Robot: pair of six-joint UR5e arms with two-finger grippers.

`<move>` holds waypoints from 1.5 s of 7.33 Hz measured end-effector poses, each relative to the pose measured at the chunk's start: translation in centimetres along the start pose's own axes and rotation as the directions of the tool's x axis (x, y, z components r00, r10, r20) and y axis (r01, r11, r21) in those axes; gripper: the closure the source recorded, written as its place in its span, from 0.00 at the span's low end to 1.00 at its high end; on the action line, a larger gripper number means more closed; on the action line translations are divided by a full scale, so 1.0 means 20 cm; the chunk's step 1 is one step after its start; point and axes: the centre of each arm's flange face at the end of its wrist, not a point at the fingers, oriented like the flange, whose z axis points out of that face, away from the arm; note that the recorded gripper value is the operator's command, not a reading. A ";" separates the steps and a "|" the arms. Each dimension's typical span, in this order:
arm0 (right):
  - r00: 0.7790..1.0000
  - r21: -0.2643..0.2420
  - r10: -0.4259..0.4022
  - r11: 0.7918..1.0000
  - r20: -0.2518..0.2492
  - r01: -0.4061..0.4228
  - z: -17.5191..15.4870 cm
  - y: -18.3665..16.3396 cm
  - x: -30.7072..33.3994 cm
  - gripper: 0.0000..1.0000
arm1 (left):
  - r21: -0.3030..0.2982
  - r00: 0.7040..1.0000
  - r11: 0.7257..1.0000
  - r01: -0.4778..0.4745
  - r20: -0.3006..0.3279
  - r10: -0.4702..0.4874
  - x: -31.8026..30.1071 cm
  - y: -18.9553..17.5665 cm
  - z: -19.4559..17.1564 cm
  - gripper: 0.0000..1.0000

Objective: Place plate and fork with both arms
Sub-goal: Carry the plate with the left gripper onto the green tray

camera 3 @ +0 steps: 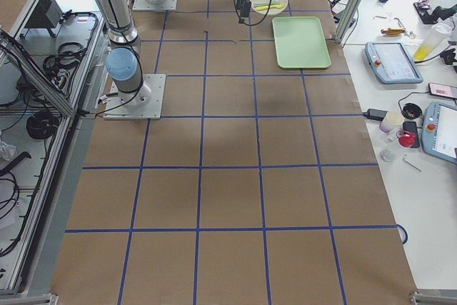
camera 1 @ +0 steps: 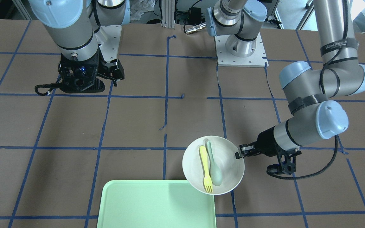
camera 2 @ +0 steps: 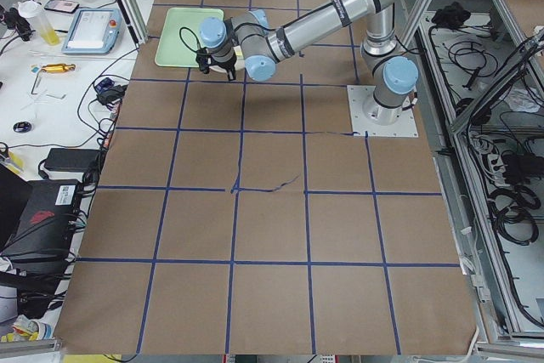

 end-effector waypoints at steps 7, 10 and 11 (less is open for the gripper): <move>1.000 -0.002 -0.001 1.000 0.002 0.001 0.01 0.00 -0.01 0.00 | 0.066 0.998 0.996 -0.066 -0.008 0.067 0.56 -0.58 0.44 1.00; 1.000 -0.004 -0.002 1.000 0.001 0.002 0.01 0.00 -0.01 0.00 | 0.045 0.994 0.995 -0.088 -0.063 0.091 0.65 -0.61 0.58 1.00; 1.000 -0.004 -0.002 1.000 0.002 0.002 0.01 0.00 -0.01 0.00 | 0.037 0.993 0.995 -0.097 -0.070 0.099 0.67 -0.60 0.61 1.00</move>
